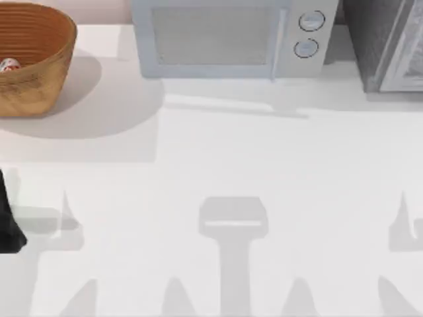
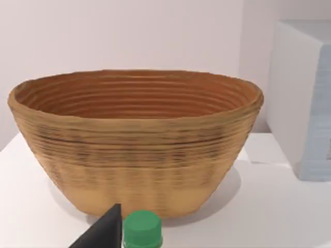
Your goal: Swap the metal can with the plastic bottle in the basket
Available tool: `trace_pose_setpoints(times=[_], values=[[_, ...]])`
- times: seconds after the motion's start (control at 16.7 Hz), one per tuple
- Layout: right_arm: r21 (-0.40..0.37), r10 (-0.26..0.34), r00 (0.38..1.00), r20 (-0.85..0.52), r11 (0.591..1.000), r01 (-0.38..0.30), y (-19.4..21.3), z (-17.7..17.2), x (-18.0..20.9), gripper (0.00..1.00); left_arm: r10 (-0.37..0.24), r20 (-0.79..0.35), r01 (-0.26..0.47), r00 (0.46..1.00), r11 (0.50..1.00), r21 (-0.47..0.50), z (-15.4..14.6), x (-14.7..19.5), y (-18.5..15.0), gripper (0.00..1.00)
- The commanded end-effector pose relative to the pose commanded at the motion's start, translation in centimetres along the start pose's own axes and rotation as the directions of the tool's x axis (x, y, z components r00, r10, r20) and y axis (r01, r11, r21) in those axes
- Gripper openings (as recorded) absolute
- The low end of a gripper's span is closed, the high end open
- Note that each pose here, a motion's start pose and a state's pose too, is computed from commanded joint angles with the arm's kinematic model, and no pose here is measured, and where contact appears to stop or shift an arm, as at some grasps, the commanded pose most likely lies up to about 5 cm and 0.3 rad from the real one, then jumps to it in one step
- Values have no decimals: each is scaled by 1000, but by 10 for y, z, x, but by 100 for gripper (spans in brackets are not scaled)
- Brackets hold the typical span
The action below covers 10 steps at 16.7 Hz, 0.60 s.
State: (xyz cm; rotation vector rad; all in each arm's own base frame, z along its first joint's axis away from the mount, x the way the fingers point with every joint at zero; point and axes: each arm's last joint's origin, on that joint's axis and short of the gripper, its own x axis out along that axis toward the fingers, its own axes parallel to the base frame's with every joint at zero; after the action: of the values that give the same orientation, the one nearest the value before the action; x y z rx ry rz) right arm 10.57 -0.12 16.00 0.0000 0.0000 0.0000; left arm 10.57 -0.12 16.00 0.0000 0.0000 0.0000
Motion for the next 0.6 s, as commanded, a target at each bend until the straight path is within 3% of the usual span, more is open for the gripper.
trace_pose_setpoints(times=[0.3, 0.6], values=[[0, 0, 1000, 0, 1000, 0, 0, 0, 0, 100, -4, -14, 4, 1000, 1000, 4, 13, 0, 0, 100], [0, 0, 1000, 0, 1000, 0, 0, 0, 0, 100, -31, -117, 34, 993, 999, 20, 72, 8, 0, 100]])
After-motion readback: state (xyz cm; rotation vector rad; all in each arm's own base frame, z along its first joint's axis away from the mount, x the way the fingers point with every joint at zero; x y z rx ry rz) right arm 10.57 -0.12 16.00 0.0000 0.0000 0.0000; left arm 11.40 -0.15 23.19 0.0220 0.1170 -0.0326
